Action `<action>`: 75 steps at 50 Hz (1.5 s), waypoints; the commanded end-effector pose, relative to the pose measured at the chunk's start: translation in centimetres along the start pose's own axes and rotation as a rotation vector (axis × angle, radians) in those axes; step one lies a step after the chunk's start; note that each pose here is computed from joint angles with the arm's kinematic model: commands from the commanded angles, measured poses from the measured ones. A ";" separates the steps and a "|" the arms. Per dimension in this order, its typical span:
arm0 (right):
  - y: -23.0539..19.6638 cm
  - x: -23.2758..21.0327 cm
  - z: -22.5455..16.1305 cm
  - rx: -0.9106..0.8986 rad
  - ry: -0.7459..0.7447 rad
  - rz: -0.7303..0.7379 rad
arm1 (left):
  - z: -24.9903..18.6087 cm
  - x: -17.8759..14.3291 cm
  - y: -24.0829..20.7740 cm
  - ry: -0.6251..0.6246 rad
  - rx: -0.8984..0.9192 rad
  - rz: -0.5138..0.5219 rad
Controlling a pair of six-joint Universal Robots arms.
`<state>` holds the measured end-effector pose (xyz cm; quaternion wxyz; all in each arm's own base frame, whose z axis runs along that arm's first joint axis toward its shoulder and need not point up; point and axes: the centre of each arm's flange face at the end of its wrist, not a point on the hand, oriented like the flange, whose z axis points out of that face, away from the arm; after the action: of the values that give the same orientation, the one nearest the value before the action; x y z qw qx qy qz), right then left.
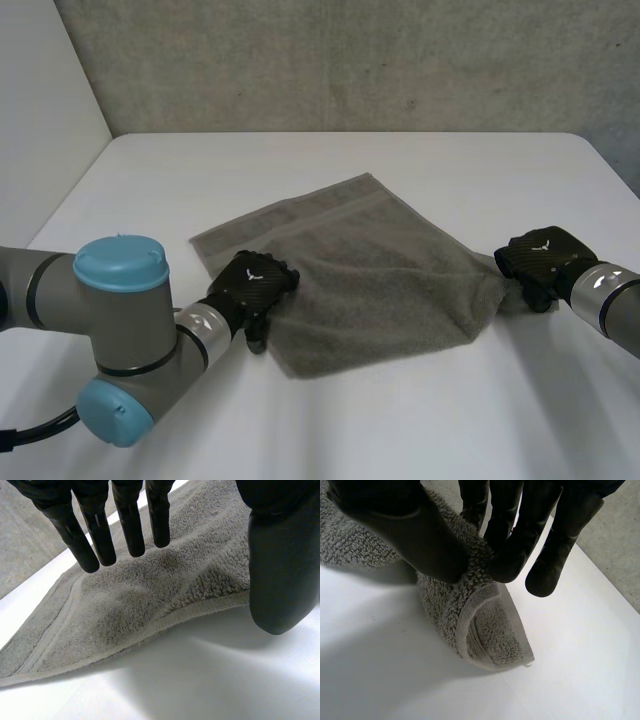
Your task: Fold the towel.
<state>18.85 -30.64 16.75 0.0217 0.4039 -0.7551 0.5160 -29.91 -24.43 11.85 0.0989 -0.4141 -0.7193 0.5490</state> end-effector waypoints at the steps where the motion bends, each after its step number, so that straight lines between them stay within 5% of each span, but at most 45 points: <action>1: 0.1 -0.1 0.0 -0.001 -0.003 0.001 | 0.6 -0.2 -0.3 -0.006 0.015 0.004; 21: -1.9 0.8 -0.4 0.108 0.066 0.021 | 1.6 -1.5 -2.5 -0.082 0.061 0.005; 31: -11.1 3.9 -6.1 0.429 0.096 0.163 | -5.9 -5.0 -12.6 -0.235 0.348 -0.035; 40: -15.0 6.1 -8.2 0.416 0.012 0.220 | -13.7 -6.1 -18.9 -0.258 0.579 -0.142; 46: -15.0 6.5 -7.0 0.372 -0.034 0.243 | -14.8 -5.8 -19.2 -0.242 0.583 -0.172; 61: -7.8 1.2 4.6 0.075 -0.147 0.164 | -3.6 -1.9 -8.5 -0.106 0.174 -0.221; 65: -8.5 1.3 6.7 0.141 -0.056 0.131 | -0.8 -2.0 -8.0 -0.111 0.154 -0.202; 69: -11.3 2.9 8.6 0.382 0.159 0.101 | 1.3 -4.6 -10.6 -0.248 0.226 -0.200; 75: -15.1 5.0 7.1 0.658 0.336 0.118 | 0.9 -7.7 -15.0 -0.412 0.358 -0.239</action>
<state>27.35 -40.76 22.56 -0.0219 0.3176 -0.6577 0.6826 -32.87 -29.20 22.01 0.1080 -0.2528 -0.6973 0.6620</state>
